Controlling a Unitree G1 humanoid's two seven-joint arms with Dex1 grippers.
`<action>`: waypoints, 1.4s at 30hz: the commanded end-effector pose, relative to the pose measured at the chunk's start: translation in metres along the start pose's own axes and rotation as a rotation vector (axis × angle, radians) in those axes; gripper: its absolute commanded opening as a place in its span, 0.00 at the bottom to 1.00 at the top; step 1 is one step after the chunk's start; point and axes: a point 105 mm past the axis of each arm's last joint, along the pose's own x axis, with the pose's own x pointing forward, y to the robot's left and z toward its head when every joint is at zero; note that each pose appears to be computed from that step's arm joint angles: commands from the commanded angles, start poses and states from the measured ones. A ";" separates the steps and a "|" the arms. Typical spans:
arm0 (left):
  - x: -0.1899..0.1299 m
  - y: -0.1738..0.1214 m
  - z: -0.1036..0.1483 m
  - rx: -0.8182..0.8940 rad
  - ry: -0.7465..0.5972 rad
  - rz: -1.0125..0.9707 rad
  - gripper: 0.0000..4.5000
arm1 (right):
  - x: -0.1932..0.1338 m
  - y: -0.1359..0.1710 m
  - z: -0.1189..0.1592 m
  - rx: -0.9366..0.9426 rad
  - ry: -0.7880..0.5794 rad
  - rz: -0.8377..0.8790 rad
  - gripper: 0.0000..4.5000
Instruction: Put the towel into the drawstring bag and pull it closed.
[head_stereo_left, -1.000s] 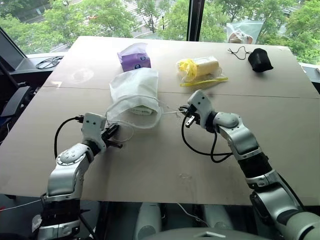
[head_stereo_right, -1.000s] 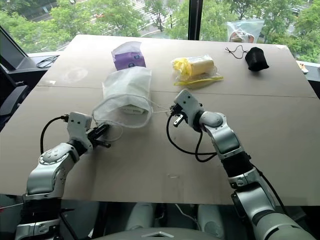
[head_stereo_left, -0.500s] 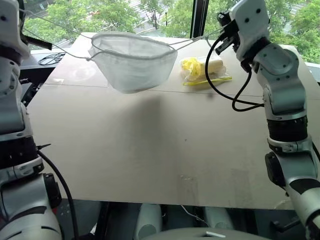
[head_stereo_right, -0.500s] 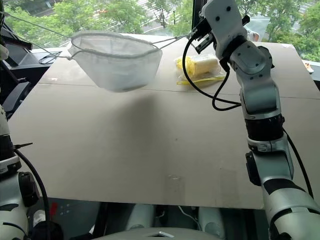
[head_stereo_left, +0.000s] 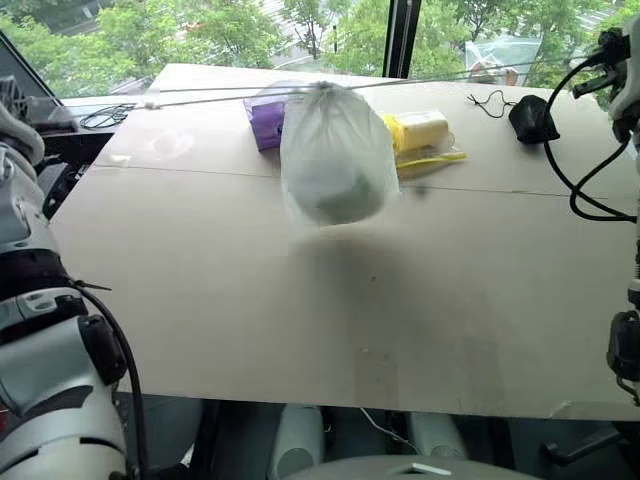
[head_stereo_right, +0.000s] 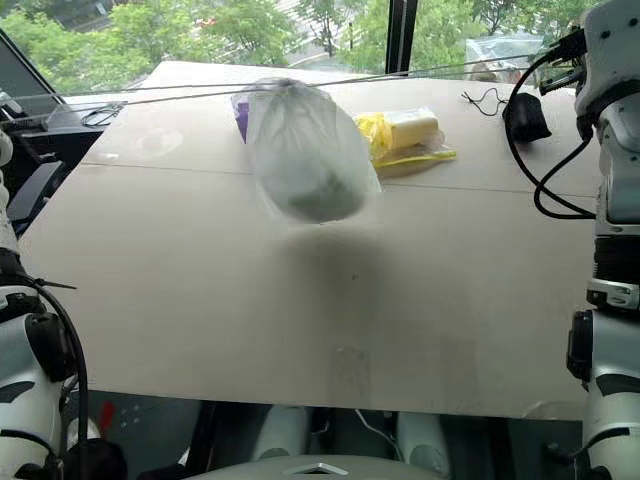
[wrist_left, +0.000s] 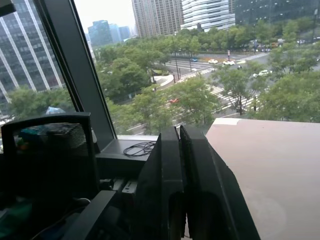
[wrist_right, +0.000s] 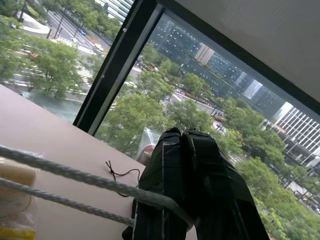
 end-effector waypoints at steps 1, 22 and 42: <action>-0.005 -0.054 0.007 -0.044 -0.046 -0.262 0.01 | -0.023 0.048 0.013 0.070 -0.038 0.320 0.00; -0.230 -0.110 -0.133 -0.133 0.640 -1.034 0.99 | -0.189 0.182 -0.070 0.217 0.348 0.919 1.00; -0.325 -0.073 -0.131 0.049 0.872 -1.226 0.99 | -0.211 0.145 -0.071 0.236 0.317 0.856 1.00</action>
